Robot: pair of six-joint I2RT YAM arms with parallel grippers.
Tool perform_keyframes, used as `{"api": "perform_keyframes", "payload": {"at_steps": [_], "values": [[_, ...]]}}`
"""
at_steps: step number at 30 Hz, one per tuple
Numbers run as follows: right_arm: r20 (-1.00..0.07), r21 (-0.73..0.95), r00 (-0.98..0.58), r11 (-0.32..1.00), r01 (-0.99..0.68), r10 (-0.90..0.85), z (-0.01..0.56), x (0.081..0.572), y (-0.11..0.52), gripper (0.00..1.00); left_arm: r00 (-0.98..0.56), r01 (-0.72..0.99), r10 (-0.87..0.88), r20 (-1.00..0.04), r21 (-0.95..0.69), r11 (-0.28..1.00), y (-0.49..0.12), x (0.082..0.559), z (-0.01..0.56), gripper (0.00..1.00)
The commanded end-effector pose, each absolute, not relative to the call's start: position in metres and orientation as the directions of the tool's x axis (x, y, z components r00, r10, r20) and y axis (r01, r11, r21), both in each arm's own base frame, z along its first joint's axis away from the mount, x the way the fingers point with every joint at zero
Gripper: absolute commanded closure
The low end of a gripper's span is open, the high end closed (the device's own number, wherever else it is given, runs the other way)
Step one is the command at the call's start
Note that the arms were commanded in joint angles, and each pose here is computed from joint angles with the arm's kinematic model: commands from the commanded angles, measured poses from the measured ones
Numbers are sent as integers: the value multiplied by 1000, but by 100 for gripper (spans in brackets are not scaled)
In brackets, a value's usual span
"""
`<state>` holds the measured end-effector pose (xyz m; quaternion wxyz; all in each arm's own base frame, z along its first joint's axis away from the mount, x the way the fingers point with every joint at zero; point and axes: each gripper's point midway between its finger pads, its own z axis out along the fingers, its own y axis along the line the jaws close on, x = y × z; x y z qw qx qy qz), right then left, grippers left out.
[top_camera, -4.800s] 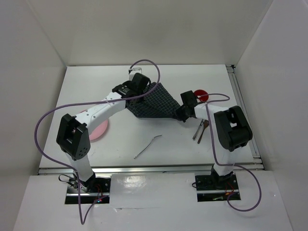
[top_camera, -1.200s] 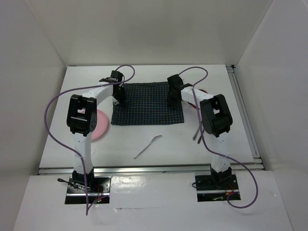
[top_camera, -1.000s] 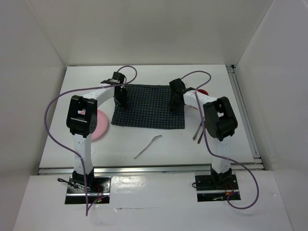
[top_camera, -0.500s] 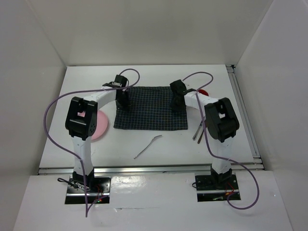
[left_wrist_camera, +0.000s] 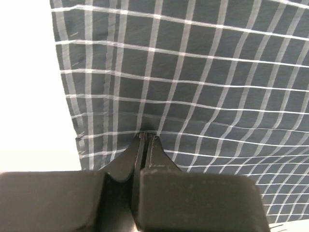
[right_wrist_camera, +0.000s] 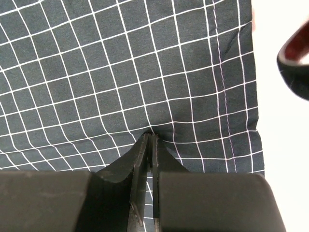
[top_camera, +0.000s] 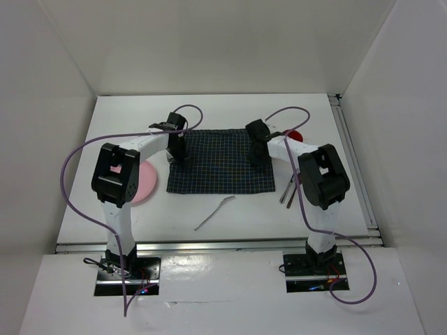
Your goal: Set the dinner table for one person
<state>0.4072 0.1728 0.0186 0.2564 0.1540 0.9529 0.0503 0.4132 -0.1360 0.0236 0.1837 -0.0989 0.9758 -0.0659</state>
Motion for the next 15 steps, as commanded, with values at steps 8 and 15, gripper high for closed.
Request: {"api": "perform_keyframes", "payload": {"at_steps": [8,15], "values": [[-589,155,-777,974,163,224,107,418,189,64,-795,-173,-209,-569,-117,978,-106,416,159,43],[-676,231,-704,970,77,217,178,412,210,28,-660,-474,-470,-586,-161,866,-18,382,175,39]]}}
